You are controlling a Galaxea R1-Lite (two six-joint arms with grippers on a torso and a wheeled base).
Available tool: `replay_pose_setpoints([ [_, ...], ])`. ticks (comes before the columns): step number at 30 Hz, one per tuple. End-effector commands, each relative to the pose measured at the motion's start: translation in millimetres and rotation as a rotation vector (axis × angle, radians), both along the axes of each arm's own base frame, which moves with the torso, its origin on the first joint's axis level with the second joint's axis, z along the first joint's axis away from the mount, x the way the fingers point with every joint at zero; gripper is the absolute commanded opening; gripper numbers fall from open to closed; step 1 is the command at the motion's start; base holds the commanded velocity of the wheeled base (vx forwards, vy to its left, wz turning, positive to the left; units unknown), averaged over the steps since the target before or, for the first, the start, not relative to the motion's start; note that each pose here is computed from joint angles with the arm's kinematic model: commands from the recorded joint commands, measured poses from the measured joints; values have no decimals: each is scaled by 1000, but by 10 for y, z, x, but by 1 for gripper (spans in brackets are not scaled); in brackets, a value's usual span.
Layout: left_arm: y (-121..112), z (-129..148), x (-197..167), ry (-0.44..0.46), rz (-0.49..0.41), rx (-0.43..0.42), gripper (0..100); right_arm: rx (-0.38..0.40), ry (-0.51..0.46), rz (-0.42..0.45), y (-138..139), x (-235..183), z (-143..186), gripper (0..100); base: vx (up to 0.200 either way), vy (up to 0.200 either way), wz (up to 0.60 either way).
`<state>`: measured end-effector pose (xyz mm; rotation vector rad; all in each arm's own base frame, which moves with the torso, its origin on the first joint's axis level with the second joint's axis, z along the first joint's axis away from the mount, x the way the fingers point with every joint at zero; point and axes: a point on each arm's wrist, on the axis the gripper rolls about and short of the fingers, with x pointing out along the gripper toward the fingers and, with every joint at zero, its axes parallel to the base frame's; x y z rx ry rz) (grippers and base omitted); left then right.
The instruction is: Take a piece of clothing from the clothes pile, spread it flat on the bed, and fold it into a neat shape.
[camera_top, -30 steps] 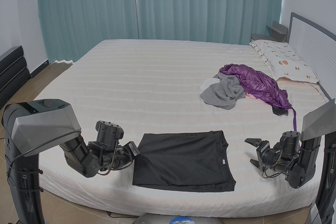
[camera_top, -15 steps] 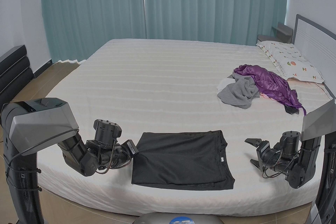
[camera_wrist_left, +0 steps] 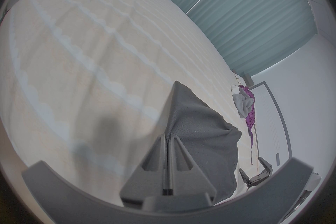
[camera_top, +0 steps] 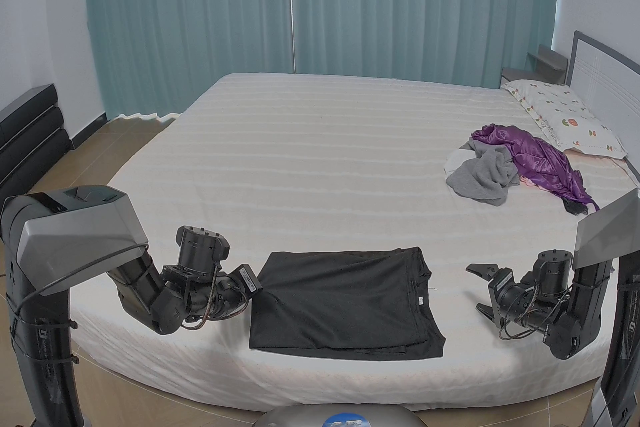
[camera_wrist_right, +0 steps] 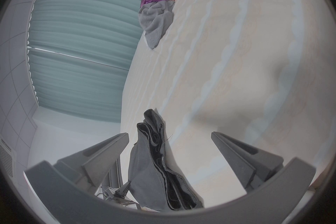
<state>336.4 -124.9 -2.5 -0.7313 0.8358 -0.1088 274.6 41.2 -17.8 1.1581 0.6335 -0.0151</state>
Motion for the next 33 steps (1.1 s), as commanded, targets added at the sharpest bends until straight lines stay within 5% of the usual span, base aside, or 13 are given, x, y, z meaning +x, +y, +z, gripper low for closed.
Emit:
replay_pose_setpoints([
  [1, 2, 1, 1, 0, 1, -1, 0, 2, -14, 1, 2, 7, 13, 100, 0, 200, 0],
  [7, 5, -1, -10, 3, 1, 0, 0, 2, -16, -1, -2, 11, 14, 100, 0, 200, 0],
  [31, -5, -32, -43, 18, -4, 7, 0, 0, -13, 0, 1, 7, 8, 100, 0, 0, 0],
  [32, -2, -33, -52, 20, -4, 7, 100, 0, -13, 0, 1, 7, 8, 100, 0, 0, 0],
  [33, -3, -29, -64, 21, -5, 8, 100, 0, -13, 0, 1, 7, 8, 100, 0, 0, 0],
])
